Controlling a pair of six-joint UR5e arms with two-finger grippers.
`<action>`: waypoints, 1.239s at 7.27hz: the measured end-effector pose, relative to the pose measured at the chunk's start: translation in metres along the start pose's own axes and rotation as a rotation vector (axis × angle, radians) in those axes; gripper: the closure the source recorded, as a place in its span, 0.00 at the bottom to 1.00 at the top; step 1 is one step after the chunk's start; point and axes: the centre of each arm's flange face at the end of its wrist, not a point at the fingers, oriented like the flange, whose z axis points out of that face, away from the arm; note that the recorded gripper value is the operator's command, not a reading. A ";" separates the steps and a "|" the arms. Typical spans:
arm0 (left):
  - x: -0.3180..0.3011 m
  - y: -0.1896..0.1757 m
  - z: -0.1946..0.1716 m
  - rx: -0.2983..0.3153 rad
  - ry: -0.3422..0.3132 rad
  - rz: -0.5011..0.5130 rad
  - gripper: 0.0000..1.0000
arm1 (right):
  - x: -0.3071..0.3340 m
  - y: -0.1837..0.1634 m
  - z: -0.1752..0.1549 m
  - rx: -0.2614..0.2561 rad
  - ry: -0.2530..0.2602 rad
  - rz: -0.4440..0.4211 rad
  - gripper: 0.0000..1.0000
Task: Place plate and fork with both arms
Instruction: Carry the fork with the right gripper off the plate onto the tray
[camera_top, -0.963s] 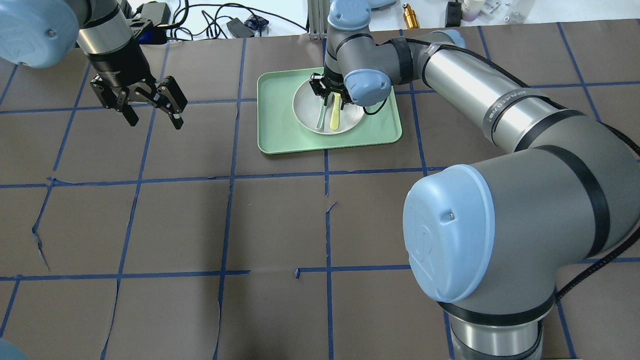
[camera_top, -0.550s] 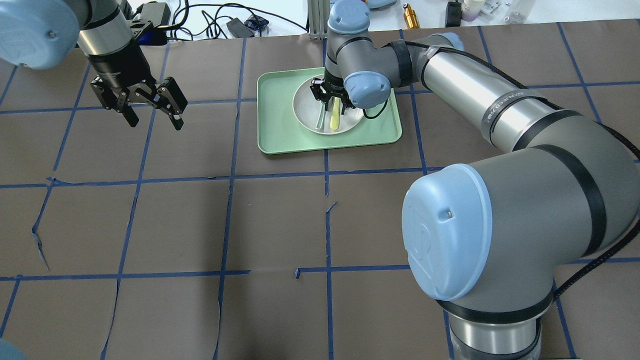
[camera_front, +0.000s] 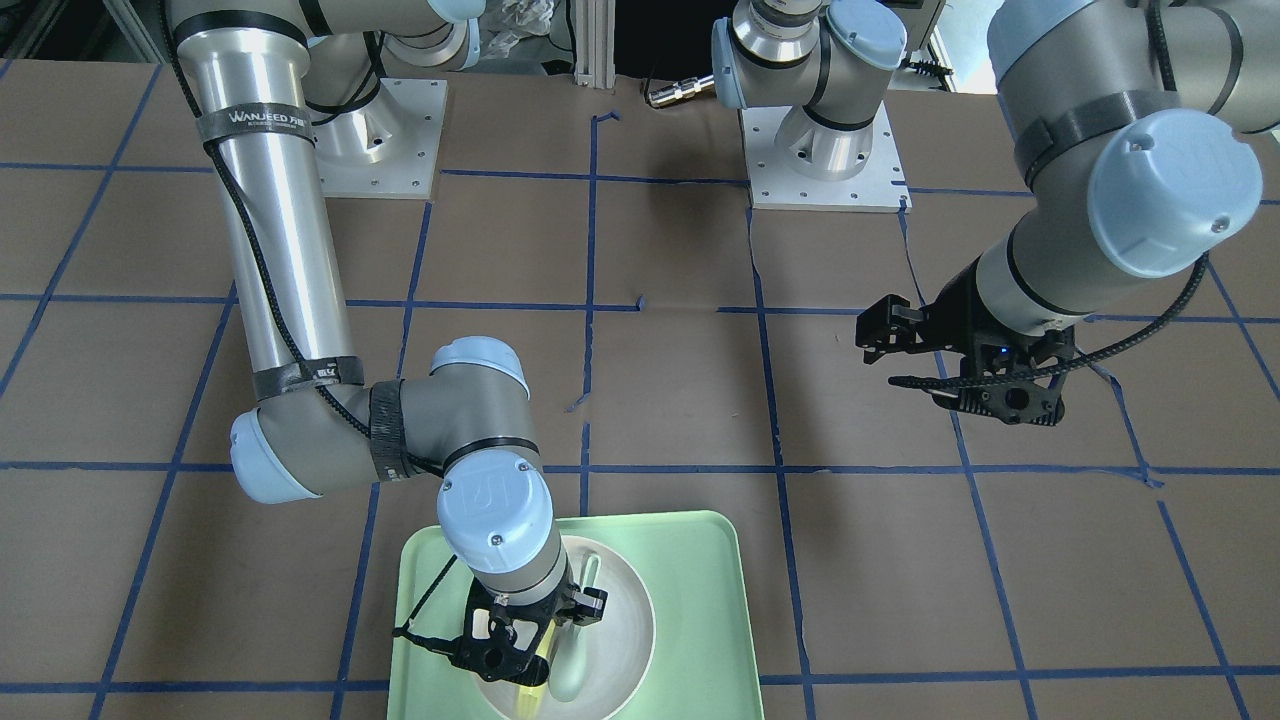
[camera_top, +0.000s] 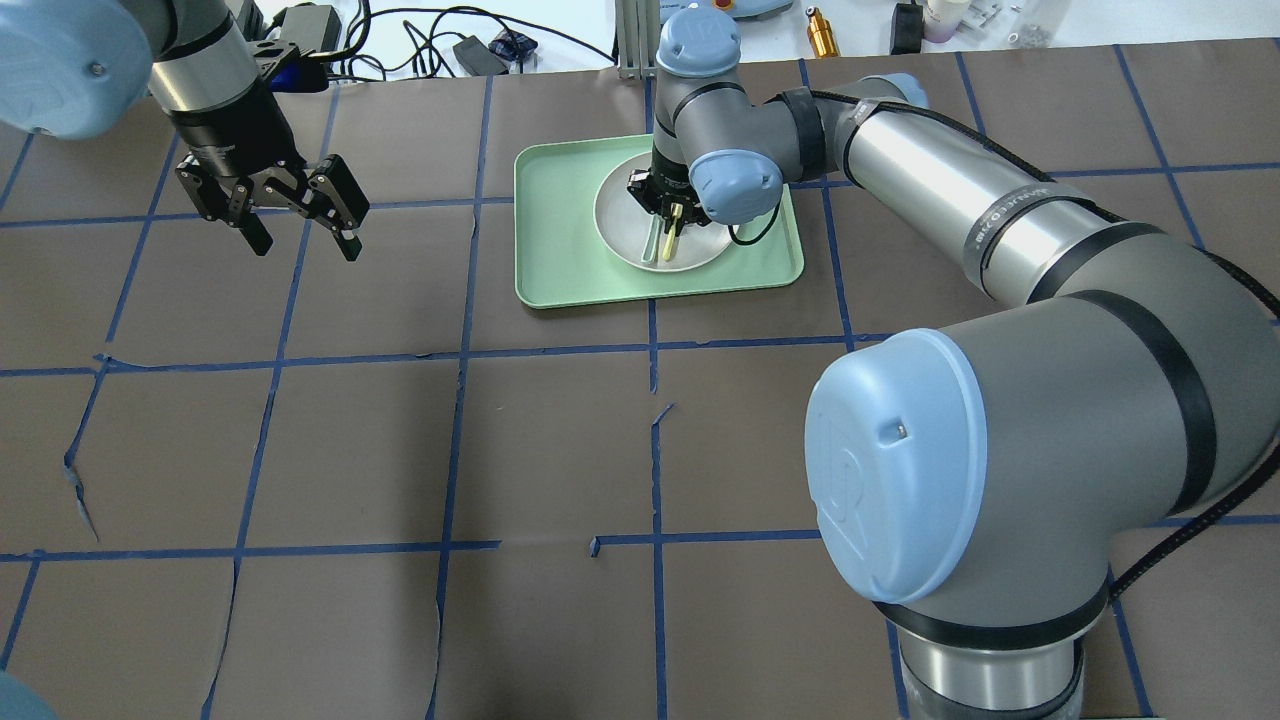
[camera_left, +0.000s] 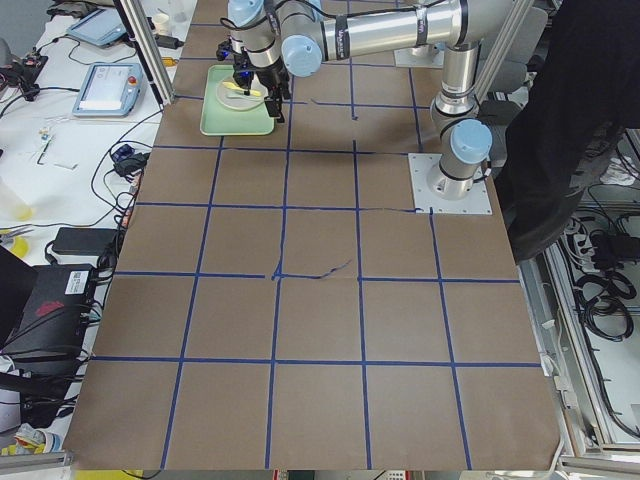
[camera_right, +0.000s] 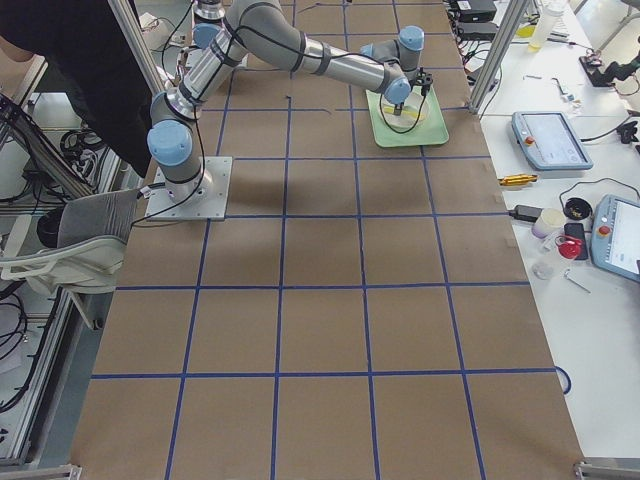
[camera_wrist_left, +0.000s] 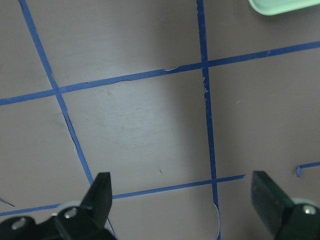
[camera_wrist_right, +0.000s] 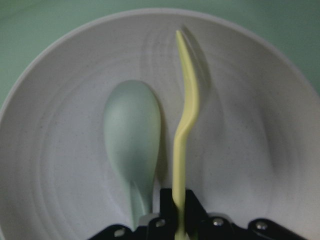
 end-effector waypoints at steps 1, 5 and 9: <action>-0.006 0.000 0.000 0.000 0.003 -0.009 0.00 | -0.001 -0.001 -0.010 0.010 -0.008 0.001 1.00; -0.010 0.002 -0.003 0.007 0.009 -0.018 0.00 | 0.031 -0.007 -0.090 0.038 0.000 -0.132 1.00; -0.005 0.007 -0.008 0.018 0.010 -0.017 0.00 | 0.112 -0.027 -0.052 -0.065 0.011 -0.377 1.00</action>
